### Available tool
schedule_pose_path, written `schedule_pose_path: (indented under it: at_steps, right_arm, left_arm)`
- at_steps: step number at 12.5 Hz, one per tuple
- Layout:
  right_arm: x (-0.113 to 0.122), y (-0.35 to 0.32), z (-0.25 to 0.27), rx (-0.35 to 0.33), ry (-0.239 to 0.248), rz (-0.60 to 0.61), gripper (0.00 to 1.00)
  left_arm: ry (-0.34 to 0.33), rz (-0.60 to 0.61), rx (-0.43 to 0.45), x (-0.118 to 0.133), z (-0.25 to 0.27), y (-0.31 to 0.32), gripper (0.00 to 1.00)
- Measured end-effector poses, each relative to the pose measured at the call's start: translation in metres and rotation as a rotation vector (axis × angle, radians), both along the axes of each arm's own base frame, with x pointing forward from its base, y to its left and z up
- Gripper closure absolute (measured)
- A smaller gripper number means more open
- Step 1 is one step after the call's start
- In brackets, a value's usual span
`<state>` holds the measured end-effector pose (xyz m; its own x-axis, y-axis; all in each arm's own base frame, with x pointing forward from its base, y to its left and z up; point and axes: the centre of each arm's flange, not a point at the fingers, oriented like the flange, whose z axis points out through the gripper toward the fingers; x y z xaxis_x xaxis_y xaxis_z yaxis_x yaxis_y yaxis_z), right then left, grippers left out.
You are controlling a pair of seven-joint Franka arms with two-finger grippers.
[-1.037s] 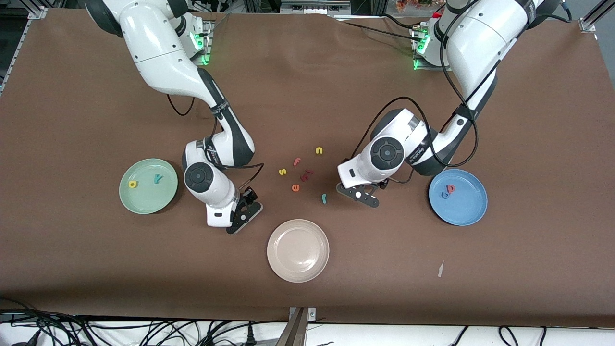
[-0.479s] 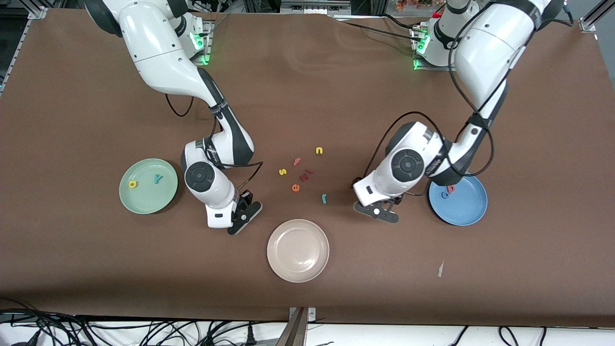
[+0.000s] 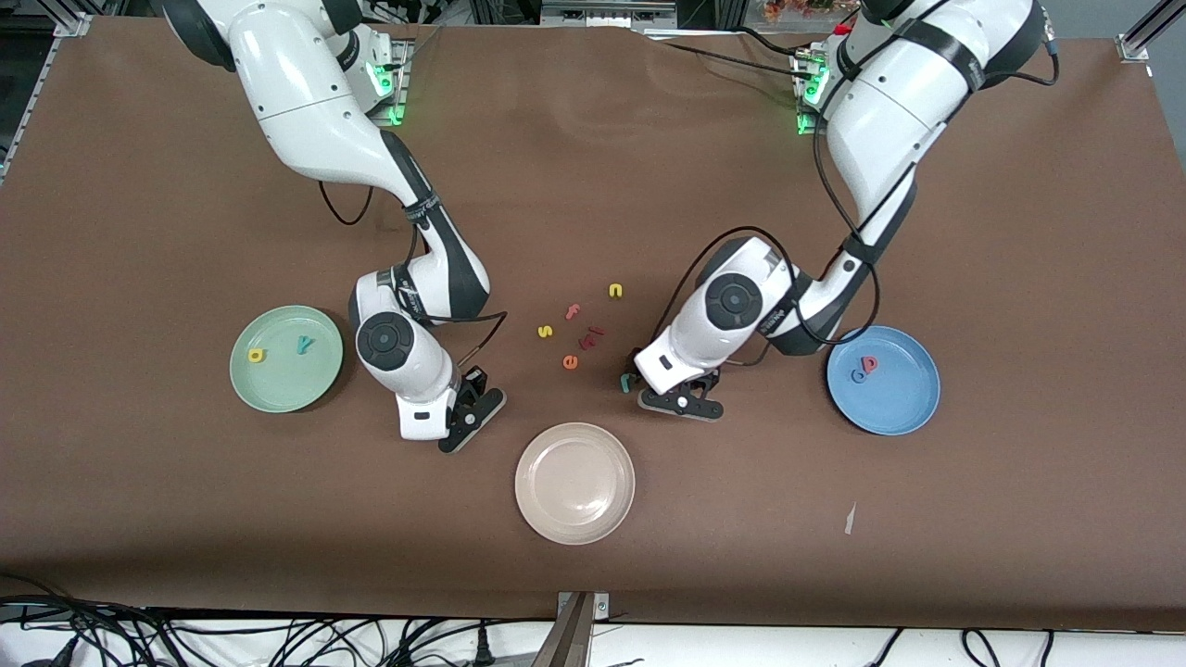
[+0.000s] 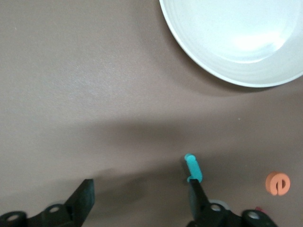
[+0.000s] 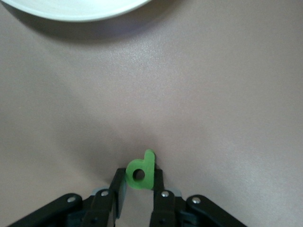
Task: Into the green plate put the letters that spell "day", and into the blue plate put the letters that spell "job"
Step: 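Move the d to the green plate while the left gripper grasps the j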
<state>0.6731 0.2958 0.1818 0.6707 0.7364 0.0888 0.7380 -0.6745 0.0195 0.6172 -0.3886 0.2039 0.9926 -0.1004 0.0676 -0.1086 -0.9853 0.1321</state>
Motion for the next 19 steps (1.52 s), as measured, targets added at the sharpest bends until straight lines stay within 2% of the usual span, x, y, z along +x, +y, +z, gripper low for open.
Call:
schedule_pose_path:
  at_steps: [1,2,3,6,9,13,17,19]
  right_arm:
    - [0.001,-0.002,0.002,-0.005,0.011,-0.002,0.73]
    - [0.002,-0.006,0.007,-0.011,0.026,-0.007,0.73]
    - [0.003,-0.013,0.014,-0.022,0.052,-0.016,0.73]
    - [0.005,-0.054,0.051,-0.074,0.156,-0.065,0.73]
    - [-0.005,-0.109,0.069,-0.114,0.196,-0.109,0.73]
    - [-0.036,-0.193,0.069,-0.140,0.209,-0.198,0.73]
    - [-0.069,-0.266,0.059,-0.156,0.204,-0.310,0.73]
    - [-0.075,-0.293,0.058,-0.167,0.216,-0.355,0.55]
  left_arm:
    - [-0.018,0.019,0.025,-0.003,-0.001,-0.010,0.14]
    - [-0.034,0.030,0.043,-0.005,-0.001,-0.019,0.23]
    - [-0.045,0.035,0.049,-0.006,-0.002,-0.025,0.28]
    - [-0.060,0.045,0.038,0.003,-0.005,-0.032,0.28]
    - [-0.050,0.058,0.038,0.004,-0.016,-0.034,0.28]
    - [-0.038,0.126,0.026,-0.011,-0.019,-0.056,0.33]
    - [-0.036,0.131,0.028,-0.018,-0.020,-0.065,0.36]
    - [-0.036,0.135,0.035,-0.016,-0.024,-0.062,0.37]
